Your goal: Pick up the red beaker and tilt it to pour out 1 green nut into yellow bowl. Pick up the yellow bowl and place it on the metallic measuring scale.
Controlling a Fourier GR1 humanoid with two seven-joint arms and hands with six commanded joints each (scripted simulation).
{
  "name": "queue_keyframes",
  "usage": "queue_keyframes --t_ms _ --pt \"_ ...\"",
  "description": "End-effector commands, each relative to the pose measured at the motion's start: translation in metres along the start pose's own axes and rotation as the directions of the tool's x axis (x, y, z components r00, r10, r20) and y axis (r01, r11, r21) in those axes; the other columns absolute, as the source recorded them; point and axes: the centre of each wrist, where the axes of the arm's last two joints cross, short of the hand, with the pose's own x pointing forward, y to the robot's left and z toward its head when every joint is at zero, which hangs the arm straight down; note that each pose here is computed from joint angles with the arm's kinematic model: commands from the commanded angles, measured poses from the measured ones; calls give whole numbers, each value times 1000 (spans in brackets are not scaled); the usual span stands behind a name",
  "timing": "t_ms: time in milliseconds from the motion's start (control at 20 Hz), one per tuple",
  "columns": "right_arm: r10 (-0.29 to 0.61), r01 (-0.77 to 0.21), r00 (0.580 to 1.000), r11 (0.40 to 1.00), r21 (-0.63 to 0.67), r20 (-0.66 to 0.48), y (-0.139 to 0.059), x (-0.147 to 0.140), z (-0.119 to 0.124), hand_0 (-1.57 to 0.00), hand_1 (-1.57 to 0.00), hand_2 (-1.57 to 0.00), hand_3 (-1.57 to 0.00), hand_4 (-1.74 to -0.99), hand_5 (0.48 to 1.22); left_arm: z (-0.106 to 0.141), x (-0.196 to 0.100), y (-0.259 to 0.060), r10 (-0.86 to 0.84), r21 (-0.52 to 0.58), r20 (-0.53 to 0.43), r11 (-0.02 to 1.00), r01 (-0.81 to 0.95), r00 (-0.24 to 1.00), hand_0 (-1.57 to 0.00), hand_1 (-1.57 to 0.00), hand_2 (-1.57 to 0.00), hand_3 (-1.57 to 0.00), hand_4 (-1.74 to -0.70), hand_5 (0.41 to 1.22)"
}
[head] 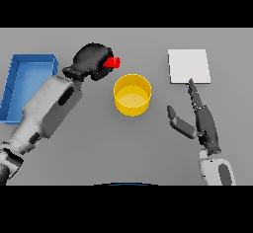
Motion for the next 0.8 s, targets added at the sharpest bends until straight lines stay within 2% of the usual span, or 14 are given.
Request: queue_keyframes --t_ms 0,50,200,400,550,750 --pt "-3 3 1000 1000 -3 -2 3 -1 1 1 1 1 1 -1187 676 0 3 0 -59 -26 9 998 59 998 -1571 -1571 -1571 -1571 -1741 1197" --pt "0 0 1000 1000 -5 -5 2 0 4 1 1 1 1 -1191 675 -5 6 -1 -132 -64 -4 989 132 991 -1571 -1571 -1571 -1571 -1689 1202" --pt "-28 28 999 1000 -9 -18 3 0 0 1 1 1 1 -1195 671 -13 16 4 -309 -136 47 940 313 950 -1571 -1571 -1571 -1383 -1710 1211" --pt "-68 67 997 998 -17 -23 3 -2 5 1 1 1 1 -1206 639 -25 33 13 -490 -186 118 844 504 864 -1571 -1571 -1571 -1295 -1719 1217" --pt "-51 50 998 998 -24 -31 4 -7 2 1 1 1 1 -1221 617 -32 40 16 -568 -202 201 773 601 798 -1571 -1571 -1571 -1429 -1725 1219" --pt "-27 26 1000 999 -38 -14 7 -6 3 1 1 1 1 -1205 584 -36 54 16 -685 -190 275 649 737 674 -1571 -1571 -1571 -1513 -1732 1220"
